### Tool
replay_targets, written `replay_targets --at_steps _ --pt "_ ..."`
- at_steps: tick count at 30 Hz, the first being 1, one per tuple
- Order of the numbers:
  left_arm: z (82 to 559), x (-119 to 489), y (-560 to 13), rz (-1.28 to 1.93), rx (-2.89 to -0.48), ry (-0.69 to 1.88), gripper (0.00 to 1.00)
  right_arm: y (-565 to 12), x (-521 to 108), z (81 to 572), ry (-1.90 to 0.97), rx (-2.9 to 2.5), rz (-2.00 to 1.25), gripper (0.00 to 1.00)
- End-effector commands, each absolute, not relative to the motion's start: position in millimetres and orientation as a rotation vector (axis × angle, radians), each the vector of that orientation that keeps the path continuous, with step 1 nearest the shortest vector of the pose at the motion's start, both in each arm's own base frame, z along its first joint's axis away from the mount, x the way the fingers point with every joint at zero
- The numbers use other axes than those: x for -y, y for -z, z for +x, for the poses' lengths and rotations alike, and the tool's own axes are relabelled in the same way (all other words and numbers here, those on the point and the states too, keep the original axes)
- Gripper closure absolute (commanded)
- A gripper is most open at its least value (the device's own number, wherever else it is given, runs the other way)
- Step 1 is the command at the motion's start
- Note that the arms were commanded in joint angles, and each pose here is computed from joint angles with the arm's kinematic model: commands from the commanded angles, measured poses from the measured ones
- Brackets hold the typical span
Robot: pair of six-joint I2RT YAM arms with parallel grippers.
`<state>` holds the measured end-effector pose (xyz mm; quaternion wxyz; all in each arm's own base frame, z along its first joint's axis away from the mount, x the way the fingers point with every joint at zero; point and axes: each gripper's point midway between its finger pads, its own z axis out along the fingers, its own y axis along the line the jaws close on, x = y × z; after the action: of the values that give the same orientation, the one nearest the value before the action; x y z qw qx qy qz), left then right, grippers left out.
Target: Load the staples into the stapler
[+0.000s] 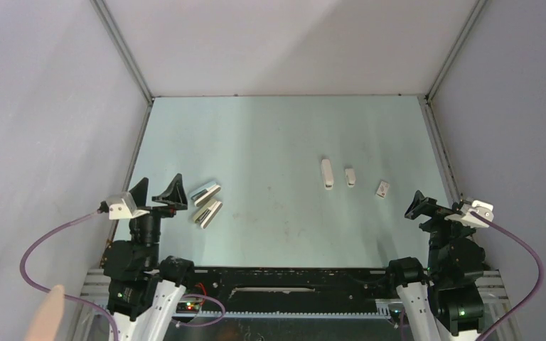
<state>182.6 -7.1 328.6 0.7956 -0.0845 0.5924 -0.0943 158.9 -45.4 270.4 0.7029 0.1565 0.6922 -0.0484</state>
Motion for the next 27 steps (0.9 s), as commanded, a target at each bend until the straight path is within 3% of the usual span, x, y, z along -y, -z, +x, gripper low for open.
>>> replay_targets --at_steps 1,14,27 --pt "161 -1 -349 -0.219 -1.176 0.231 0.0 -296 49 144 0.096 -1.424 0.349 0.0" --pt "139 -11 -351 -0.255 -1.116 0.275 0.0 -292 28 190 0.085 -1.779 0.301 0.0" --pt "138 -9 -347 -0.237 -1.126 0.311 0.0 -194 -22 271 -0.108 -2.425 0.513 0.0"
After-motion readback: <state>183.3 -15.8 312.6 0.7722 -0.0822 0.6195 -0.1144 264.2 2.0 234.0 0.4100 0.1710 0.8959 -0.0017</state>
